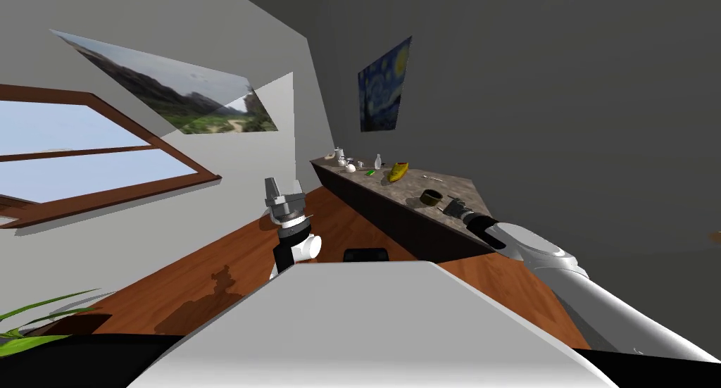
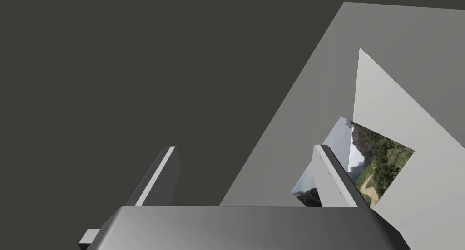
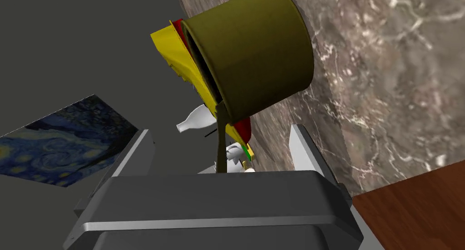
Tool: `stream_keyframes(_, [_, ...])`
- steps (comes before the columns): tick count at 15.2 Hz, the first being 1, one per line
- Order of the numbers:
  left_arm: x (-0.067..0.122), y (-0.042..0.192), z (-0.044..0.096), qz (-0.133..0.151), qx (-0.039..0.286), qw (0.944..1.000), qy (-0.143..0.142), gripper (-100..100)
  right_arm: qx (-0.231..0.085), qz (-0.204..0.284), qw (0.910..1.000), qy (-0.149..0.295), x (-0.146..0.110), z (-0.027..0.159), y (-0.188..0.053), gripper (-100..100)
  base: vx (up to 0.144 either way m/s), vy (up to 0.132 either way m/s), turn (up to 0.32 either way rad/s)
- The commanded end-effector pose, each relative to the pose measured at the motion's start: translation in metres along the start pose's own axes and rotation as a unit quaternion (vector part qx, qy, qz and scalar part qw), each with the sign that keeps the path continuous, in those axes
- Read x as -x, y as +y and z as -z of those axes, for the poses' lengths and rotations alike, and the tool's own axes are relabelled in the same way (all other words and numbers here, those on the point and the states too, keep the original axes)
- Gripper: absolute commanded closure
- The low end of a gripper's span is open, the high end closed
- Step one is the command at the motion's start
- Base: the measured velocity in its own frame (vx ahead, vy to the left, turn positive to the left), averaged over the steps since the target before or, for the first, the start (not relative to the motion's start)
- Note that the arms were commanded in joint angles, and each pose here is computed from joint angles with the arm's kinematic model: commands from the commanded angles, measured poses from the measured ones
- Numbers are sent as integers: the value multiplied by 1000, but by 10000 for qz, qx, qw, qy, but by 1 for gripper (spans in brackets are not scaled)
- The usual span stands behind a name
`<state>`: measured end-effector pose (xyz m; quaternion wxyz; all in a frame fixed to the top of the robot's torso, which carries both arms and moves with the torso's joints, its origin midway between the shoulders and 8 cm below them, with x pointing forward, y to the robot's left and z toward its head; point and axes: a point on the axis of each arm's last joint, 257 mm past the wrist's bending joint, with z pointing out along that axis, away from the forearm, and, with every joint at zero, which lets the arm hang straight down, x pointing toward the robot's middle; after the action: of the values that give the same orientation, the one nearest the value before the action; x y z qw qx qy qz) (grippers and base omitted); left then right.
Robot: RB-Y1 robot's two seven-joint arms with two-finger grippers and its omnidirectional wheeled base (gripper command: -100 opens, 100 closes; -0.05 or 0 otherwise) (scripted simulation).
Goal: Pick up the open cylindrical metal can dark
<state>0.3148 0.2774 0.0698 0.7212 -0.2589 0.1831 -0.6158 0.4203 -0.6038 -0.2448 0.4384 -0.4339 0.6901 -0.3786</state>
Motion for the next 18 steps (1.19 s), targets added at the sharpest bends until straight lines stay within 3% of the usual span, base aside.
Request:
stream_keyframes(1, [0, 0, 0, 0, 0, 10000, 0, 0, -20, 357, 9992, 185, -15, 2, -8, -100, 28, 66, 21])
stream_keyframes(2, [0, 0, 0, 0, 0, 10000, 0, 0, -10, 150, 9998, 86, -9, 1, -4, -100, 17, 39, 4])
stream_keyframes(6, [0, 0, 0, 0, -1, 10000, 1, 0, -124, 38, 9988, 476, -38, -1, -6, -100, -61, -41, 286])
stream_keyframes(7, [0, 0, 0, 0, -1, 10000, 1, 0, -92, 80, 9992, 374, -31, 0, -7, -100, -47, -42, 112])
stream_keyframes(8, [0, 0, 0, -1, 0, 10000, 1, 0, -102, 72, 9991, 399, -33, 0, -7, 100, -17, -16, 5])
stream_keyframes(12, [0, 0, 0, -1, 0, 10000, 0, 0, -77, 23, 9992, 391, -33, 0, -3, 100, -4, -2, 0])
stream_keyframes(15, [0, 0, 0, -2, 1, 10000, 0, 0, -34, 169, 9997, 181, -16, 0, -5, 100, 48, 28, -261])
stream_keyframes(18, [0, 0, 0, -1, 1, 10000, 0, 0, -26, 187, 9997, 170, -16, 1, -4, 100, 59, 44, -172])
